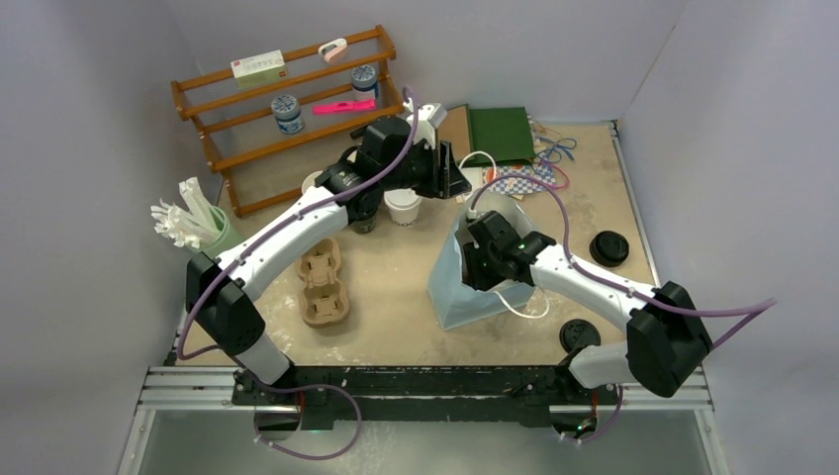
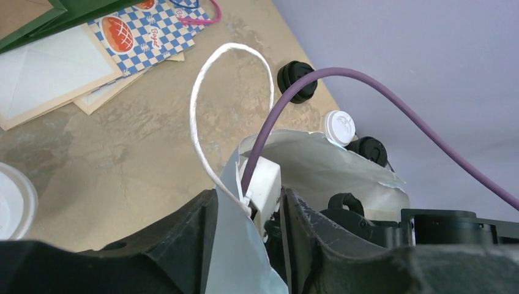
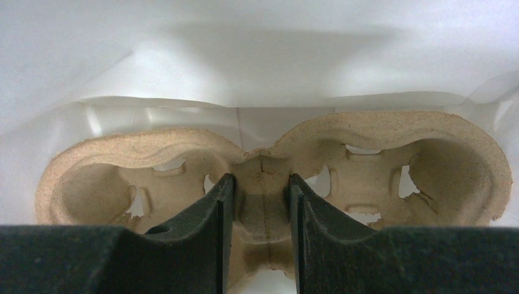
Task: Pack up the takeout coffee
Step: Place the cup tray in the takeout bag.
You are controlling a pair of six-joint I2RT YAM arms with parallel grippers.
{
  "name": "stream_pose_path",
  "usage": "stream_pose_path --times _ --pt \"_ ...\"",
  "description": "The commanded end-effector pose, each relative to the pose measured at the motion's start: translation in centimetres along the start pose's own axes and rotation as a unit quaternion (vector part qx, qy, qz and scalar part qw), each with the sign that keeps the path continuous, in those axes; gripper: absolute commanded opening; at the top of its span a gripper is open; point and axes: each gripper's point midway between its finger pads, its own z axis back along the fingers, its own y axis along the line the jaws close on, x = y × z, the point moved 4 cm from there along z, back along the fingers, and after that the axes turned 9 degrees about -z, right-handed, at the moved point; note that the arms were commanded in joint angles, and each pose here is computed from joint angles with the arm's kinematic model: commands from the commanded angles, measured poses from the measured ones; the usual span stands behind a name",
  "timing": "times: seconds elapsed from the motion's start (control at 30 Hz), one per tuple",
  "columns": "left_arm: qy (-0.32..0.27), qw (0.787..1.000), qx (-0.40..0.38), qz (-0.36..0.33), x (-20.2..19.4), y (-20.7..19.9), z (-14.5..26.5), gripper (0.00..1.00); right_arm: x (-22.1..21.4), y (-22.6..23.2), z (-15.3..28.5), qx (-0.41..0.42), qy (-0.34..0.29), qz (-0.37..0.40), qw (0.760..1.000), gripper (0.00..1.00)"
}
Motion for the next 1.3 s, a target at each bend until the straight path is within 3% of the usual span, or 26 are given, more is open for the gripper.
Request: stream_pose_path --times 0.0,0.23,0.7,0.87,1.0,1.17,1.27 --pt "-0.036 0.999 -0.024 -0.007 2.1 -0.3 -0.6 0.39 -0.9 0.9 0.4 0.028 0.015 0.007 0.999 0.12" --pt "-0.055 0.998 0.003 -0.041 2.9 0.9 -0.8 0.01 -2.2 1.5 -0.1 0.031 0.02 0.011 0.999 0.12" --pt "-0.134 0.986 -0.001 -0.102 6.5 -1.5 4.7 0.0 -4.1 1.6 -1.5 0.012 0.044 0.027 0.999 0.14" --pt "-0.129 0.986 0.0 -0.102 6.2 -1.5 4.8 0.0 -4.2 1.6 -1.3 0.016 0.043 0.029 0.999 0.14" --pt "-0.076 0.993 0.034 -0.081 4.2 0.4 3.2 0.36 -4.0 1.7 -1.2 0.02 0.041 0.03 0.998 0.14" --pt "-0.02 0.997 0.062 -0.047 2.7 2.6 0.9 0.6 -3.9 1.9 -1.2 0.02 0.041 0.031 0.998 0.14" --pt "-0.009 0.996 0.074 -0.047 1.9 3.6 0.0 0.66 -3.8 1.9 -1.2 0.019 0.04 0.032 0.999 0.14"
